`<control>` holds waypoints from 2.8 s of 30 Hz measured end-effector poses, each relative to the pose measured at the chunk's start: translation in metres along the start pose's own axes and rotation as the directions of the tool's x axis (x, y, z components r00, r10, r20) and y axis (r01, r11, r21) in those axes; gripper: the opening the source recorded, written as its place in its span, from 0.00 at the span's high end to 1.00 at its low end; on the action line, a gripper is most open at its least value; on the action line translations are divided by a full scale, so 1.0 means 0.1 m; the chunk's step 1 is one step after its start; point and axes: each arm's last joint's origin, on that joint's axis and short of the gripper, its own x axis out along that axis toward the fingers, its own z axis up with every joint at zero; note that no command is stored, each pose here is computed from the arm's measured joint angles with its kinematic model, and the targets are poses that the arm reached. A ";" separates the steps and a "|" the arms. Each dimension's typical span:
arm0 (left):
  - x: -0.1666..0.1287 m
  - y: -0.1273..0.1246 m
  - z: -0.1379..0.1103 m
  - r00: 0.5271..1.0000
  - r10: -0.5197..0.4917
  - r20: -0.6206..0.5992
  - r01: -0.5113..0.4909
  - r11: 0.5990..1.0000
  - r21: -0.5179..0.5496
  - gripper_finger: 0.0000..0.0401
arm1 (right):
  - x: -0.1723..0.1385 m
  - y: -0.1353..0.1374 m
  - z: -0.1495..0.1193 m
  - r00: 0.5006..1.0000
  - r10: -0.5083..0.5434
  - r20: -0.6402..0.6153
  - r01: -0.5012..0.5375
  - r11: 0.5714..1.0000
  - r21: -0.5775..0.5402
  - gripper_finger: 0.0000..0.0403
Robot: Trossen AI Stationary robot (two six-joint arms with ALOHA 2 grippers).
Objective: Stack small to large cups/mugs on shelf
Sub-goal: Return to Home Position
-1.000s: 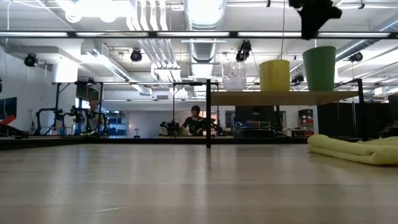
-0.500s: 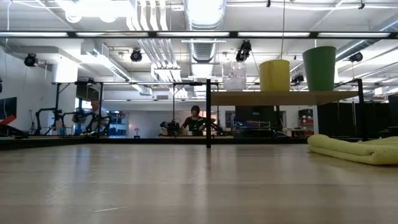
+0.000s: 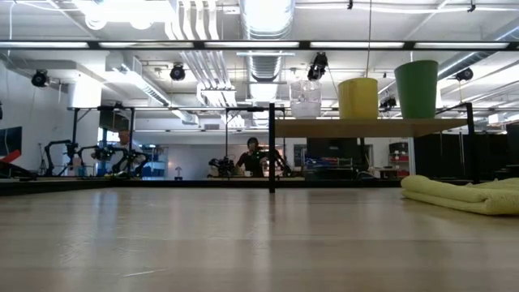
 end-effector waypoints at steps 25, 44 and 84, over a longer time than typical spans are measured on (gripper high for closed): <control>-0.59 0.17 -1.05 0.970 -0.041 0.241 0.073 0.989 -0.125 0.78 | -0.20 0.30 -0.37 0.946 0.305 0.110 -0.278 0.938 -0.207 0.83; -0.92 0.24 -1.31 0.928 -0.073 0.365 0.138 0.979 -0.153 0.78 | 0.27 -0.25 -1.06 0.960 0.107 0.260 -0.092 0.993 -0.068 0.83; -0.88 0.56 -2.36 0.904 0.133 0.407 -0.019 0.962 -0.273 0.78 | 0.40 -1.20 -2.02 0.913 0.078 0.401 -0.138 0.983 0.123 0.83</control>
